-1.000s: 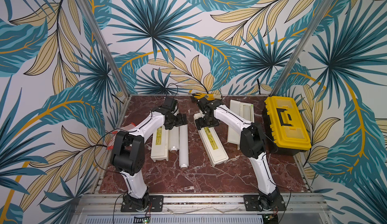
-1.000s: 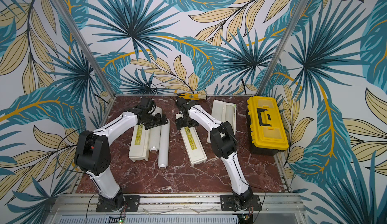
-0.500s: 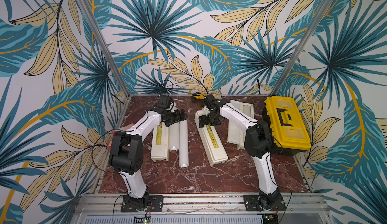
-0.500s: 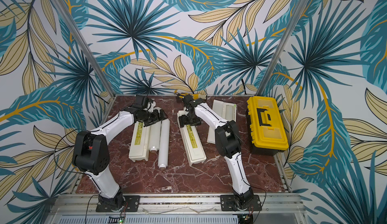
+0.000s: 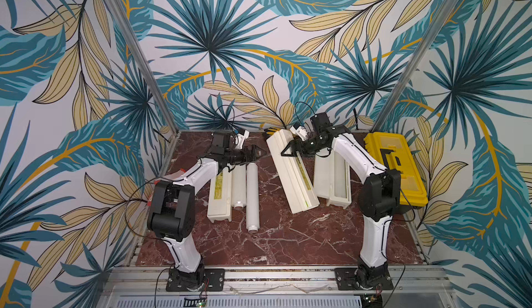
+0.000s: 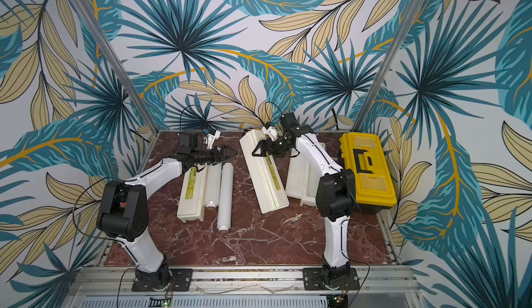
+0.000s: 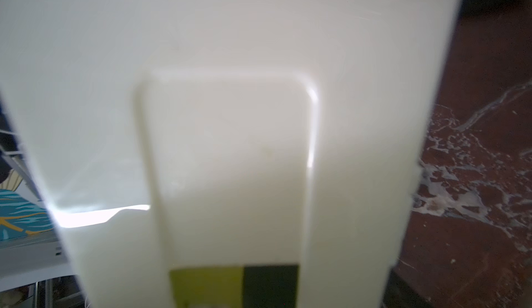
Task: Put plastic wrap rolls into dispensers
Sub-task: Pick up the plastic wrap cutting box from the center of the board, then open the lid of the plastic wrap cutting box.
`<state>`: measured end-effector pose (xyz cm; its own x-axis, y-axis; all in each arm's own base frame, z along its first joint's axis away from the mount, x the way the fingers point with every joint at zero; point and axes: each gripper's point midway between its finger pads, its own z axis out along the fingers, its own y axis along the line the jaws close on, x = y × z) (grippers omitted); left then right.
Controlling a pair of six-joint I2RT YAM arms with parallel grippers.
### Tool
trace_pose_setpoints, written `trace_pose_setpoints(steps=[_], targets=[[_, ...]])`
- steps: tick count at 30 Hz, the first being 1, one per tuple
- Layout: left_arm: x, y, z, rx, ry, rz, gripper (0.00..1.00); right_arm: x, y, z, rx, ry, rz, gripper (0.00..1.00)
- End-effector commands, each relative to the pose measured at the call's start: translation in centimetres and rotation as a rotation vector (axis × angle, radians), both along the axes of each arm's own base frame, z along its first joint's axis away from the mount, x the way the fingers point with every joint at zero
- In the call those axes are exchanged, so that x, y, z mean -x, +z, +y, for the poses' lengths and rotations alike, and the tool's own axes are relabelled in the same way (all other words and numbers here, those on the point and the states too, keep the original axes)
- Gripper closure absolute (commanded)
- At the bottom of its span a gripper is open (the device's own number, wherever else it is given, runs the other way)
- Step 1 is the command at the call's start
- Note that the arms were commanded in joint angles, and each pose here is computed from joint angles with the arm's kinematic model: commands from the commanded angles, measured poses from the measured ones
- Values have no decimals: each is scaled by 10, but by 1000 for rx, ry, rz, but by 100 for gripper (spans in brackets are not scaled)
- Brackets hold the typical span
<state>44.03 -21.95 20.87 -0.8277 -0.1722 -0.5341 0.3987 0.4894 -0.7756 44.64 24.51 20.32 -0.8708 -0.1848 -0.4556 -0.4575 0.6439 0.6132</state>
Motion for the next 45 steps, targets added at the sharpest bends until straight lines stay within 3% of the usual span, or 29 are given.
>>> trace_pose_setpoints(steps=[1,7,14,18,22,26,39,45], targets=[[0,24,-8,106,-72,-113,0,15,35,12,-164,109,-37,37],[2,37,-33,153,-145,-177,0,20,49,22,-299,174,-12,38],[-7,44,-42,194,-136,-212,0,29,63,29,-414,233,-1,38],[3,59,-60,229,-214,-241,0,34,62,32,-467,261,48,40],[10,52,-75,228,-250,-233,4,35,67,34,-501,271,41,41],[3,41,-84,231,-235,-189,8,33,70,39,-516,275,36,41],[-8,6,-124,203,-130,-82,4,37,54,58,-485,279,63,44],[-4,-12,-141,109,-118,-41,3,35,49,67,-464,266,63,45]])
